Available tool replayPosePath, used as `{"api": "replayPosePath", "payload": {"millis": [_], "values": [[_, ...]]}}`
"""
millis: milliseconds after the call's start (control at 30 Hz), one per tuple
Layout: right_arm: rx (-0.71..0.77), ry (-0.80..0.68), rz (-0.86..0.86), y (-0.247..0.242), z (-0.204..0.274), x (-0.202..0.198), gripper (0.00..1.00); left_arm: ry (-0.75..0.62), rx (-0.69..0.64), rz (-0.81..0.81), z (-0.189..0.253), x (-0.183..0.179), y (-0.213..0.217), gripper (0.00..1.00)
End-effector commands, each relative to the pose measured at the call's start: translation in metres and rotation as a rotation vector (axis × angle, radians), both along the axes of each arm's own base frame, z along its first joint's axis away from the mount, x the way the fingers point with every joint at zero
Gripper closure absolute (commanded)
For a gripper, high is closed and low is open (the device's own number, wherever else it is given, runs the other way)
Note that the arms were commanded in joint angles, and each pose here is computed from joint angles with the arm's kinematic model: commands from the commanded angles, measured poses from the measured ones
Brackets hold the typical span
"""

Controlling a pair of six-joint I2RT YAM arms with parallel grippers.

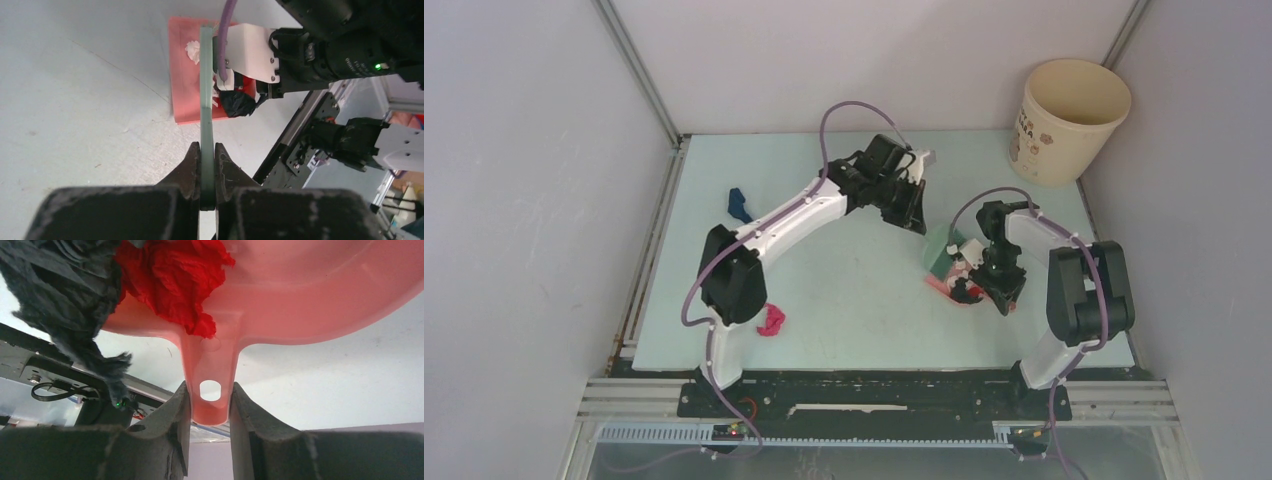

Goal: Sweep away the paper scraps from the table

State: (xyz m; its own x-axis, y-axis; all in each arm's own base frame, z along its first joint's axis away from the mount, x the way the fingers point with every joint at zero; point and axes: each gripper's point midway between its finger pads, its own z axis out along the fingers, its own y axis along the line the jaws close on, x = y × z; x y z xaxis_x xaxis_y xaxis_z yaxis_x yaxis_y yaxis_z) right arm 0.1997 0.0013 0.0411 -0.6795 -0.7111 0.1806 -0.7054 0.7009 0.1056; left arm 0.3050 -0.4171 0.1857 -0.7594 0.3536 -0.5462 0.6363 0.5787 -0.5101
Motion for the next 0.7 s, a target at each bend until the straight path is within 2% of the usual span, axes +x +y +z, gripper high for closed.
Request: {"api": "replayPosePath", "payload": {"millis": [0, 167, 400, 667], "values": [[0.044, -0.088, -0.024, 0.009, 0.01, 0.01, 1.0, -0.136, -0.168, 0.08, 0.079, 0.012, 0.002, 0.95], [0.065, -0.112, -0.036, 0.009, 0.016, 0.007, 1.0, -0.227, -0.145, 0.155, 0.097, 0.017, 0.023, 0.95], [0.068, -0.181, -0.036, 0.003, 0.036, 0.005, 1.0, -0.396, -0.077, 0.306, 0.126, 0.011, 0.082, 0.95], [0.064, -0.202, -0.038, 0.0, 0.059, 0.002, 1.0, -0.44, -0.018, 0.358, 0.088, -0.024, 0.136, 0.96]]}}
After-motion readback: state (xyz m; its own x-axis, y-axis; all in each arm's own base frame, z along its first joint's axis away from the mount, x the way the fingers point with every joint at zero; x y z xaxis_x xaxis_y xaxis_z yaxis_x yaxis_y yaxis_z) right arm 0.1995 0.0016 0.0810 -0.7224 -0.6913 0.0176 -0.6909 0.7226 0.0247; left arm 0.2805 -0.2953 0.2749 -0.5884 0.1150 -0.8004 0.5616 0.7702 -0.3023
